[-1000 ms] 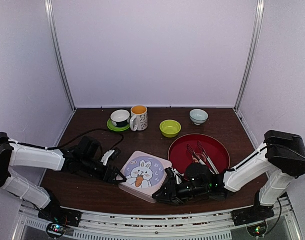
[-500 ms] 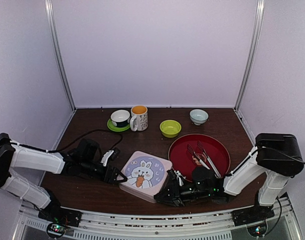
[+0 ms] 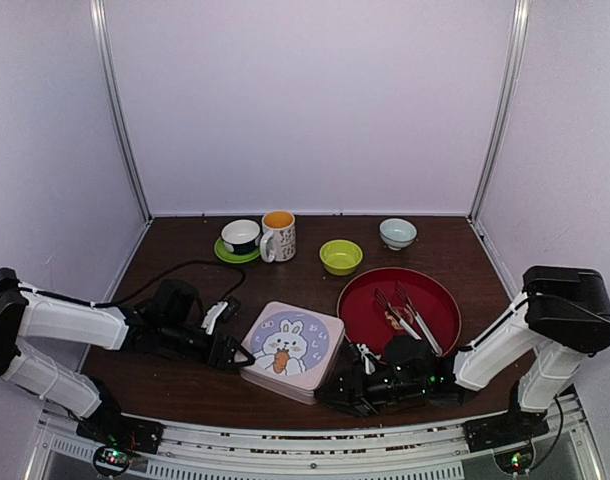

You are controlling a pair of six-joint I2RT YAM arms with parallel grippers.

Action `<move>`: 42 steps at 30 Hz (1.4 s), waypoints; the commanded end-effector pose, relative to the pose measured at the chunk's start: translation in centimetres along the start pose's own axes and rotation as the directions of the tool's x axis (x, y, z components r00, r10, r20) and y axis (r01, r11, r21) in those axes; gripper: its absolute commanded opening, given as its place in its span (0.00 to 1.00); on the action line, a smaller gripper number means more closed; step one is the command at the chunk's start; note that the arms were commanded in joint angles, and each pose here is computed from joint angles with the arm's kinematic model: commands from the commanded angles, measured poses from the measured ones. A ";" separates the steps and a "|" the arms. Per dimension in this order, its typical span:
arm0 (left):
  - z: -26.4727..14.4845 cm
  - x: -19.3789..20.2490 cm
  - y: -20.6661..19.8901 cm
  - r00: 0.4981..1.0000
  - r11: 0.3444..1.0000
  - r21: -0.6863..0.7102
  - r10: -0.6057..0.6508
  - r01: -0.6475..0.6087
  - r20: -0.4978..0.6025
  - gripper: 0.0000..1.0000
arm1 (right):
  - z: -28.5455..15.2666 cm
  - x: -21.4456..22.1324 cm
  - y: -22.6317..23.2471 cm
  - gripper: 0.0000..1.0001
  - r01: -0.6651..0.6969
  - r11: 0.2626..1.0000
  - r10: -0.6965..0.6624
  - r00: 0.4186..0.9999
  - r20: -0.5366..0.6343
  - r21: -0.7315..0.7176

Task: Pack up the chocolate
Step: Press the box lid onto the packing box.

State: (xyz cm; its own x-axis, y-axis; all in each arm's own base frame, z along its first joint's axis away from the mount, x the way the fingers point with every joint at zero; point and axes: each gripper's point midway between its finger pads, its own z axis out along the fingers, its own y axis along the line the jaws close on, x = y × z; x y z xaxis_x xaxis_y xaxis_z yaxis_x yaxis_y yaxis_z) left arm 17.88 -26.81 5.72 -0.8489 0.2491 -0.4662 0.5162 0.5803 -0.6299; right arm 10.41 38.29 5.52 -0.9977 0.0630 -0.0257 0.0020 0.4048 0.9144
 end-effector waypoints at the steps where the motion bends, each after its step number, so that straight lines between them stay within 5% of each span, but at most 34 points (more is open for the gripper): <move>1: -0.2 1.4 0.5 1.000 0.999 -0.027 -0.017 0.017 -0.025 0.60 | -0.6 -1.0 -0.9 0.58 0.028 0.998 -0.032 0.997 0.073 0.058; 12: -2.1 -0.2 -0.5 0.998 0.999 -0.046 0.020 -0.017 0.055 0.67 | -1.5 -0.8 1.9 0.59 0.136 0.990 -0.139 0.984 0.111 0.033; 16: -2.7 -1.1 -0.4 0.995 0.996 -0.082 0.035 -0.028 0.094 0.74 | -2.1 -1.4 1.7 0.75 0.120 0.990 -0.130 0.979 0.154 0.073; 24: -3.9 -2.7 0.2 0.987 0.988 -0.154 0.042 -0.018 0.154 0.98 | -2.9 -2.3 2.0 0.83 0.035 0.990 -0.071 0.960 0.271 0.136; 35: -4.9 -3.9 0.3 0.978 0.982 -0.179 0.089 -0.055 0.187 0.98 | -2.6 -2.9 1.8 0.83 0.012 0.984 -0.071 0.941 0.330 0.177; 42: -5.8 -5.1 1.0 0.969 0.983 -0.183 0.068 -0.025 0.236 0.98 | -4.1 -5.4 1.4 0.94 0.036 0.973 -0.125 0.912 0.390 0.226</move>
State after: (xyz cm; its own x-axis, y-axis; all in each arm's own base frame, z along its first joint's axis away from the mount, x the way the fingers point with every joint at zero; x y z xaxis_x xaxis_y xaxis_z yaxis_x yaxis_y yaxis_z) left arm 20.48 -22.98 9.09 -0.7991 0.1405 -0.5845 0.4883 0.7187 -0.4949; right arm 13.56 35.94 7.93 -0.9201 0.3151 -0.2328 -0.0093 0.5763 0.8172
